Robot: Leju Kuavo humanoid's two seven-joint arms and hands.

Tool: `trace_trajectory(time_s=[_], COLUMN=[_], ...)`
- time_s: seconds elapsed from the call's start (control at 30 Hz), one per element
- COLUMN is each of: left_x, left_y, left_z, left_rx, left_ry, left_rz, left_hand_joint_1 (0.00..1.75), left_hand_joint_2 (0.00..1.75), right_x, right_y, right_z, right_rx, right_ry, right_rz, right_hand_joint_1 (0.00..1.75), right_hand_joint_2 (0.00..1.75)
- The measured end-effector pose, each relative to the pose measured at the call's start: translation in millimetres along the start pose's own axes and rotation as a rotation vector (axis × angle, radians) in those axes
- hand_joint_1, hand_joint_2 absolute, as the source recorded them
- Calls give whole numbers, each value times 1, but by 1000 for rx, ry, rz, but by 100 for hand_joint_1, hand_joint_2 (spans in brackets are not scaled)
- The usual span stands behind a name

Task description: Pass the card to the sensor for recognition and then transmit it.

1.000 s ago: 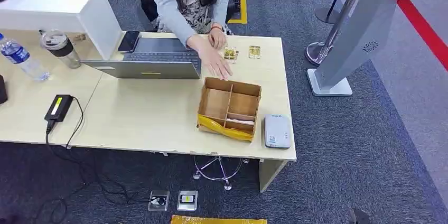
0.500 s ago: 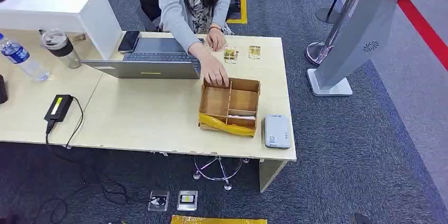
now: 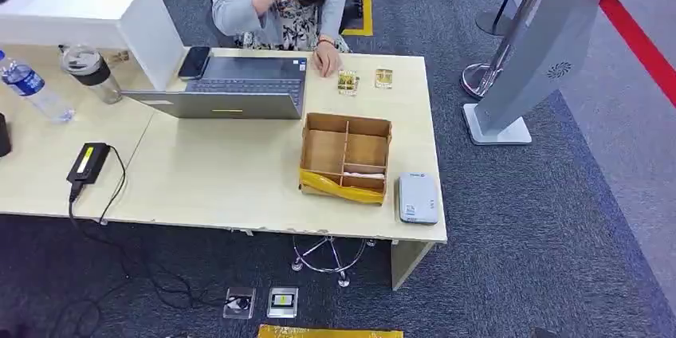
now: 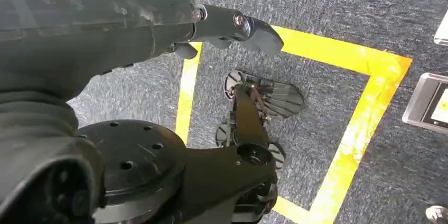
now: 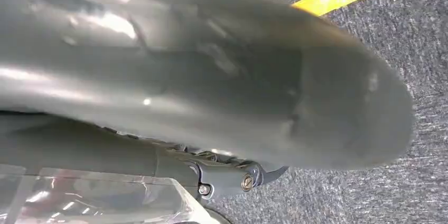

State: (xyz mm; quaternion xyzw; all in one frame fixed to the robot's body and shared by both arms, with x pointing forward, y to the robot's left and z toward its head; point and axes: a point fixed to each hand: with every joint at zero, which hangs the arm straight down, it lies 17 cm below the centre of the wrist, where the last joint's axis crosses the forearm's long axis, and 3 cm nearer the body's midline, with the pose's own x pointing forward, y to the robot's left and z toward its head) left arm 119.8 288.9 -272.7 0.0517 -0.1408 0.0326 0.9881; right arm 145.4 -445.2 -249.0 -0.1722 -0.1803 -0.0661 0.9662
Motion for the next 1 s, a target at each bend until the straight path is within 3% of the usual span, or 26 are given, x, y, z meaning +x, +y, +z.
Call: trace_trajectory(time_s=[0.77, 0.8, 0.83, 0.87, 0.9, 1.0], left_x=[-1, -2, -2, -2, -2, -2], left_y=[5, 5, 5, 5, 5, 7], left_z=[-1, -1, -1, -1, -1, -1], left_rx=[18, 19, 19, 19, 17, 23], left_ry=[8, 9, 9, 9, 9, 8], left_rz=[1, 1, 1, 2, 2, -6], left_hand_joint_1=[0, 175, 175, 175, 175, 175], left_hand_joint_2=[0, 0, 0, 0, 0, 0], right_x=[-7, -7, -7, -7, -7, -7], right_y=[4, 4, 4, 4, 5, 6], right_z=[1, 1, 1, 1, 1, 2], right_rx=[6, 4, 5, 6, 7, 9], right_ry=[-3, -3, -4, -4, -5, -8], right_rz=[135, 138, 141, 144, 148, 162], right_hand_joint_1=[0, 0, 0, 157, 175, 175], right_hand_joint_2=[0, 0, 0, 0, 0, 0])
